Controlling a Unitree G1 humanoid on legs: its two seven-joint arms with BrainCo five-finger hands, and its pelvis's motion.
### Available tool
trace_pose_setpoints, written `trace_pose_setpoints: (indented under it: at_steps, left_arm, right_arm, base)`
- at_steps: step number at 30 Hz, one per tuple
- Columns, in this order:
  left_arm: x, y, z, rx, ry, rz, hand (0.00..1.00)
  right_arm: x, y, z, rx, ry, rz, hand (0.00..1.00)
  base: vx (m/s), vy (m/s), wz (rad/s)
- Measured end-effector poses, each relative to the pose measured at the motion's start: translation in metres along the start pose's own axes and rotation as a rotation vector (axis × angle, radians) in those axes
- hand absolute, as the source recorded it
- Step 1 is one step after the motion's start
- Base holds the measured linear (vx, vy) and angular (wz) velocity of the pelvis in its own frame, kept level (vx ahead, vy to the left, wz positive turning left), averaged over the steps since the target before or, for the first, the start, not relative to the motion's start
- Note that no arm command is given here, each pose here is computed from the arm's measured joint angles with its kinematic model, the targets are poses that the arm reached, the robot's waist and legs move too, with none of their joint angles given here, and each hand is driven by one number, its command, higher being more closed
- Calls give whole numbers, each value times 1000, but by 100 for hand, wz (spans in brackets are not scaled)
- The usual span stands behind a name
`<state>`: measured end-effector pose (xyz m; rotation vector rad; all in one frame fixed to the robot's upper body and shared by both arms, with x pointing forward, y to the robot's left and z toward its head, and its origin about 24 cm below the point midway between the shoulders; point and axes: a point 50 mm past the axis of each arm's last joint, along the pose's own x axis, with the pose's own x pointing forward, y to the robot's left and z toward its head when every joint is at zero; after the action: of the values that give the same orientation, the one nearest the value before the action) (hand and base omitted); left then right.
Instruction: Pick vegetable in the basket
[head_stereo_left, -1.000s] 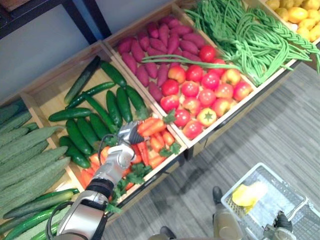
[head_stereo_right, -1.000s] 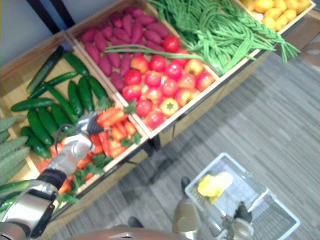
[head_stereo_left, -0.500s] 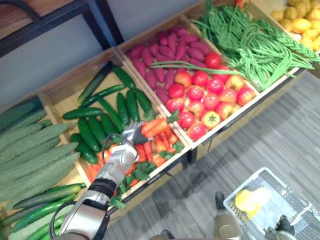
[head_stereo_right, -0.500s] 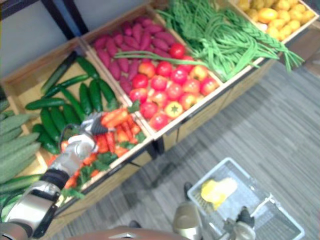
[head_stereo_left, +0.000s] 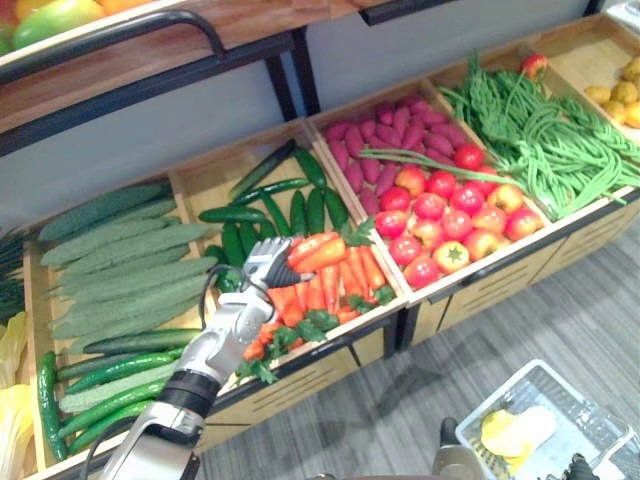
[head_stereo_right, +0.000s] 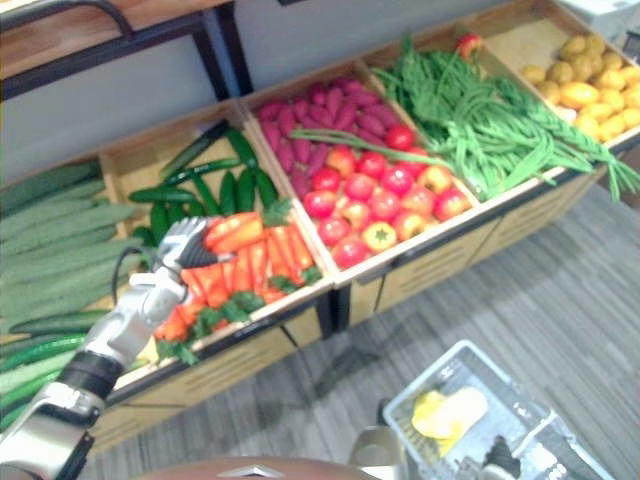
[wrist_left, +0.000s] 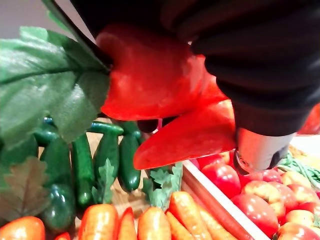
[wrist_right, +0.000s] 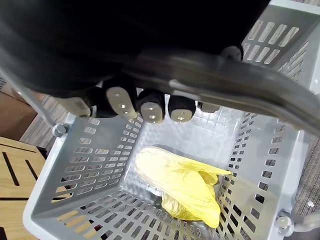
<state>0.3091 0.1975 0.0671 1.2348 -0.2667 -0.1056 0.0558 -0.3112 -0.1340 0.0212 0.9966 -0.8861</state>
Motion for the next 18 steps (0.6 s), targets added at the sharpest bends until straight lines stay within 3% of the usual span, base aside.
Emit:
trace_pose_setpoints:
  at_steps: [7, 12, 18]
  left_arm:
    - [-3, 14, 16, 46, -150, -8, 100]
    - [-6, 22, 45, 21, -331, -12, 100]
    - [-20, 16, 68, 0, -488, -118, 100]
  right_arm:
    - [10, -25, 39, -226, -132, 15, 100]
    - [11, -44, 112, -538, -368, 4, 100]
    - [-15, -27, 184, -914, -705, 69, 100]
  base:
    - [-20, -12, -8]
    - [-7, -10, -55]
    - [-47, -13, -85]
